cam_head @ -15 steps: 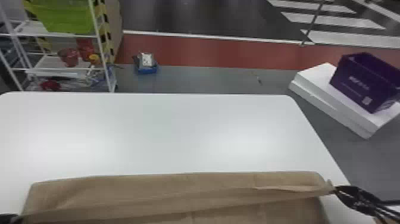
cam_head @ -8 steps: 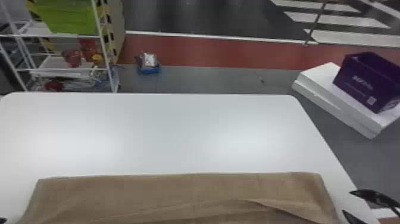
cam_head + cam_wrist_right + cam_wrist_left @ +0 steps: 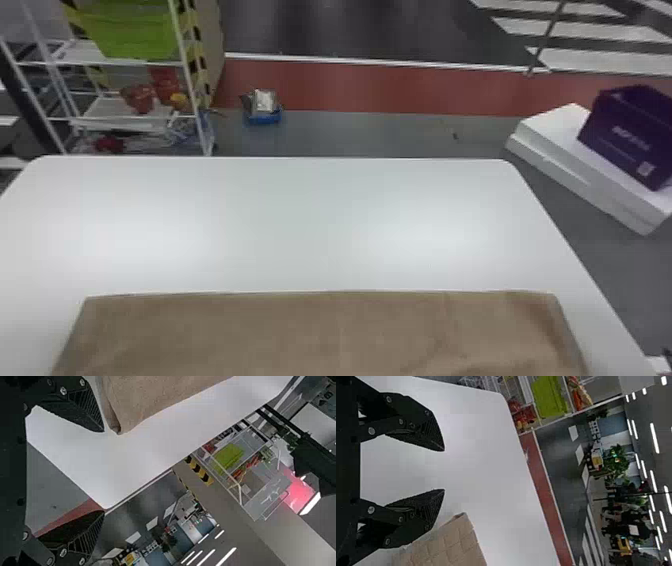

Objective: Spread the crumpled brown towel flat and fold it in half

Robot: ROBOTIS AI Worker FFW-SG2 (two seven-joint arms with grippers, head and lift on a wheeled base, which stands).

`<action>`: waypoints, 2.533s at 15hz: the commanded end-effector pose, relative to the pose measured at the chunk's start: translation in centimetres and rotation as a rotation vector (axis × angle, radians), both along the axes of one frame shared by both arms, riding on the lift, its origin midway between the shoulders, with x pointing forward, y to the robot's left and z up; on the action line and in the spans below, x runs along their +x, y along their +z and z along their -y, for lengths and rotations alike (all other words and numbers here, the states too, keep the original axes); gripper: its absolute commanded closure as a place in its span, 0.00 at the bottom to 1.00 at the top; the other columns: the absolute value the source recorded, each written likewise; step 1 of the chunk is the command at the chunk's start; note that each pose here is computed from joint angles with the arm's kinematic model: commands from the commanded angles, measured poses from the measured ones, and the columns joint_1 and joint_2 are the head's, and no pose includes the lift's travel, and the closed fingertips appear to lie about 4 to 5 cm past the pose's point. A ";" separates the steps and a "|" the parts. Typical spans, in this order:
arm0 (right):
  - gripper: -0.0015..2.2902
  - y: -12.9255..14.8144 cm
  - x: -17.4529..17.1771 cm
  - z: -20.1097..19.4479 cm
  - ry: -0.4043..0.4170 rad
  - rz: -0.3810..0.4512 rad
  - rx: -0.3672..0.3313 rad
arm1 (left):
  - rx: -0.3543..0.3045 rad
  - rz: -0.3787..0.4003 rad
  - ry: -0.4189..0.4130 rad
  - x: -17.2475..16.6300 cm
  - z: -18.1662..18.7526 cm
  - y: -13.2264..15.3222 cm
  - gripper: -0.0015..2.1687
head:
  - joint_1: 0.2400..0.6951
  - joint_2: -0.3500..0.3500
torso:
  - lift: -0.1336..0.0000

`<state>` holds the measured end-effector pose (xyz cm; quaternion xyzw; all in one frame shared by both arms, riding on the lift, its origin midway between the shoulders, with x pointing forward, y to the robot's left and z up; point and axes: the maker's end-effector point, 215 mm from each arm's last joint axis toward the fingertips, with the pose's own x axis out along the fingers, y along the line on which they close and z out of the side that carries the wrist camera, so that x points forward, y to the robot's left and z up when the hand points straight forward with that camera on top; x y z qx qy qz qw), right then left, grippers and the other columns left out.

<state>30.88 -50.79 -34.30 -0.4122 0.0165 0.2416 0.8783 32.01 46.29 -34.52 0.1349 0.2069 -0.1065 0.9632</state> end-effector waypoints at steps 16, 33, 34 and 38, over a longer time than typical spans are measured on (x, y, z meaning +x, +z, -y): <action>0.23 -10.1 1.9 -2.7 -0.290 -0.614 0.608 | -0.221 -0.149 -0.214 2.2 14.9 -4.5 0.28 | 1.00 0.08 | 0.07; 0.29 -9.7 1.4 -6.0 -0.243 -0.711 0.657 | -0.205 -0.133 -0.222 2.3 14.9 -3.9 0.29 | 1.00 0.17 | 0.07; 0.38 -10.0 1.3 -6.0 -0.244 -0.720 0.657 | -0.206 -0.131 -0.225 2.3 14.8 -3.8 0.29 | 1.00 0.17 | 0.07; 0.57 -9.6 1.1 -6.8 -0.216 -0.739 0.670 | -0.199 -0.129 -0.213 2.2 14.2 -3.7 0.29 | 1.00 0.18 | 0.07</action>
